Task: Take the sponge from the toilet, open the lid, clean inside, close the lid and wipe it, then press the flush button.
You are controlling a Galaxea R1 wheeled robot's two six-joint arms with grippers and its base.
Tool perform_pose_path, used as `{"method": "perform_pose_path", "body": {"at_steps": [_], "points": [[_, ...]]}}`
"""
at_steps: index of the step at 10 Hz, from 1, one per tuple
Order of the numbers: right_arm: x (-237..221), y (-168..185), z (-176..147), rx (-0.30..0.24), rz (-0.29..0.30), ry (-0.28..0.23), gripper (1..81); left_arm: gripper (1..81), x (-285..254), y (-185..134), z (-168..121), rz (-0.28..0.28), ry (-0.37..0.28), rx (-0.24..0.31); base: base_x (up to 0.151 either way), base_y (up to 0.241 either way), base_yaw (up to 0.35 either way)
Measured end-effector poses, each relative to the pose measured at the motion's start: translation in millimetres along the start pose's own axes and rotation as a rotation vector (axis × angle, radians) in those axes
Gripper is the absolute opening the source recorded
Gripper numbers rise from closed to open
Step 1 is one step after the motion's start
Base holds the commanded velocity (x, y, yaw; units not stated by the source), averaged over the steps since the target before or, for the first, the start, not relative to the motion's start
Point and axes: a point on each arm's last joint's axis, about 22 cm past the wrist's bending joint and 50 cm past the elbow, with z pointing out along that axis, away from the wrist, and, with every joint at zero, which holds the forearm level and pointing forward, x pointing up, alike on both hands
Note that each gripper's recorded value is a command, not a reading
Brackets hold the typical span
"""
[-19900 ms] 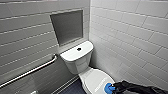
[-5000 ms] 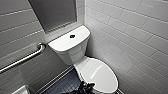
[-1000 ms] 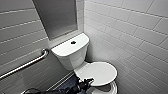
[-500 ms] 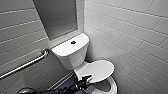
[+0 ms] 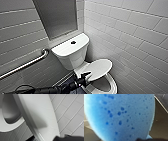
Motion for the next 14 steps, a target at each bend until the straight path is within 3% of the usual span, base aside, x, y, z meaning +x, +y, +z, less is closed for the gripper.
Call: {"method": "perform_pose_path", "body": {"at_steps": [4, 7, 9, 14], "points": [[0.1, 0.5, -0.4, -0.001, 0.001, 0.000, 1.0, 81.1, 24.7, 16.1, -9.8, -0.015, 0.044, -0.027, 0.000, 0.000, 0.000], [-0.2, 0.6, -0.5, -0.001, 0.003, -0.001, 1.0, 81.1, 86.4, 80.7, -54.1, 0.071, 0.163, -0.144, 0.000, 0.000, 0.000], [-1.6, -3.2, -0.5, 0.007, 0.005, -0.003, 1.0, 81.1, 111.4, 90.2, -78.1, 0.073, 0.217, -0.153, 0.000, 0.000, 0.000], [-3.5, -4.0, -3.0, 0.010, 0.009, -0.006, 1.0, 81.1, 141.3, 96.3, -92.0, 0.099, 0.282, -0.173, 0.000, 0.000, 0.000]]}}
